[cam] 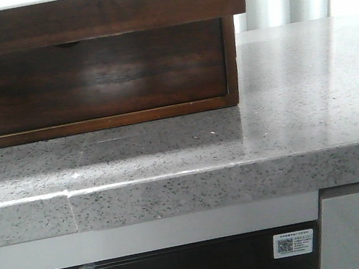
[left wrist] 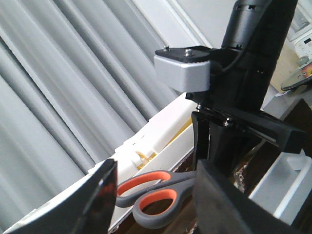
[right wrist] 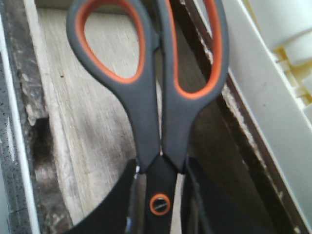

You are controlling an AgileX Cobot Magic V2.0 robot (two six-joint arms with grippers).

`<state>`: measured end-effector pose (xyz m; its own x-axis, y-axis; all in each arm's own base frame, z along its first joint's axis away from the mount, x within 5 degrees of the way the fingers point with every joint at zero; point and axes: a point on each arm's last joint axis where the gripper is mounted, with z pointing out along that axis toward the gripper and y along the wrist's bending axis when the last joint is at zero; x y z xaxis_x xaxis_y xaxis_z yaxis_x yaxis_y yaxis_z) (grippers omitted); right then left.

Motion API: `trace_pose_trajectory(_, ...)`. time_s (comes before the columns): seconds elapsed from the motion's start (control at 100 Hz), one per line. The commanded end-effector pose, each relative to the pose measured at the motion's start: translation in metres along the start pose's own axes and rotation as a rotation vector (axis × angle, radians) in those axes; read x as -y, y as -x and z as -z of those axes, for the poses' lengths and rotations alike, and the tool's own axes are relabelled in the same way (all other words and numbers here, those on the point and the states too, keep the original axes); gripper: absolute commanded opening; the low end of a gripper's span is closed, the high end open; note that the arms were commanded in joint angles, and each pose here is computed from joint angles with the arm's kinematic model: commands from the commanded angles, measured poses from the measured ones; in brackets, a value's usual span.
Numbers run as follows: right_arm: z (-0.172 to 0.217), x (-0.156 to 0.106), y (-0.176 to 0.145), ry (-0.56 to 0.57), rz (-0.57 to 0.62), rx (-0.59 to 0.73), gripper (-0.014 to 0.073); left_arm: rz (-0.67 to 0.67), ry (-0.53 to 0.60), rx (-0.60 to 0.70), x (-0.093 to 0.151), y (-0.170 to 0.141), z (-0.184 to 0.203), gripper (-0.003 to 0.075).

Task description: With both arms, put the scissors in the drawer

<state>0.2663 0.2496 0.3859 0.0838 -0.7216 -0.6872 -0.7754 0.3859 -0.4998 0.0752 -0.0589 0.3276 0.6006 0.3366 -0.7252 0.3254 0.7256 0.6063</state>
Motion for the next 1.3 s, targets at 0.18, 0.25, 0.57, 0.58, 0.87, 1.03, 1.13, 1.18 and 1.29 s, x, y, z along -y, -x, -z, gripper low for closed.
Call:
trace_pose_trajectory(0.18, 0.017, 0.014, 0.017, -0.091, 0.016, 0.115, -0.0124, 0.038, 0.025, 0.08, -0.006, 0.012, -0.002, 0.0316)
trace_pose_trajectory(0.25, 0.017, 0.014, 0.017, -0.091, 0.016, 0.115, -0.0124, 0.038, 0.025, 0.08, -0.006, 0.012, -0.002, 0.0316)
trace_pose_trajectory(0.57, 0.017, 0.015, 0.019, -0.104, 0.016, 0.134, -0.0019, 0.038, 0.025, 0.08, -0.006, 0.012, -0.002, 0.0316)
trace_pose_trajectory(0.58, 0.017, 0.015, 0.019, -0.104, 0.016, 0.134, -0.0001, 0.038, 0.025, 0.08, -0.006, 0.012, -0.002, 0.0316)
trace_pose_trajectory(0.87, 0.017, 0.016, 0.021, -0.118, 0.016, 0.154, 0.0156, 0.038, 0.025, 0.08, -0.006, 0.012, -0.002, 0.0316)
trace_pose_trajectory(1.03, 0.017, 0.016, 0.021, -0.118, 0.016, 0.154, 0.0156, 0.038, 0.025, 0.08, -0.006, 0.012, -0.002, 0.0316)
trace_pose_trajectory(1.13, 0.018, 0.016, 0.021, -0.117, 0.016, 0.153, 0.0155, 0.038, 0.025, 0.08, -0.006, 0.012, -0.002, 0.0316)
trace_pose_trajectory(1.18, 0.022, 0.017, 0.022, -0.123, 0.015, 0.162, 0.0155, 0.038, 0.025, 0.08, -0.006, 0.012, -0.002, 0.0316)
trace_pose_trajectory(1.29, 0.034, 0.021, 0.027, -0.15, -0.011, 0.209, 0.0115, 0.038, 0.025, 0.081, -0.006, 0.012, -0.002, 0.0316)
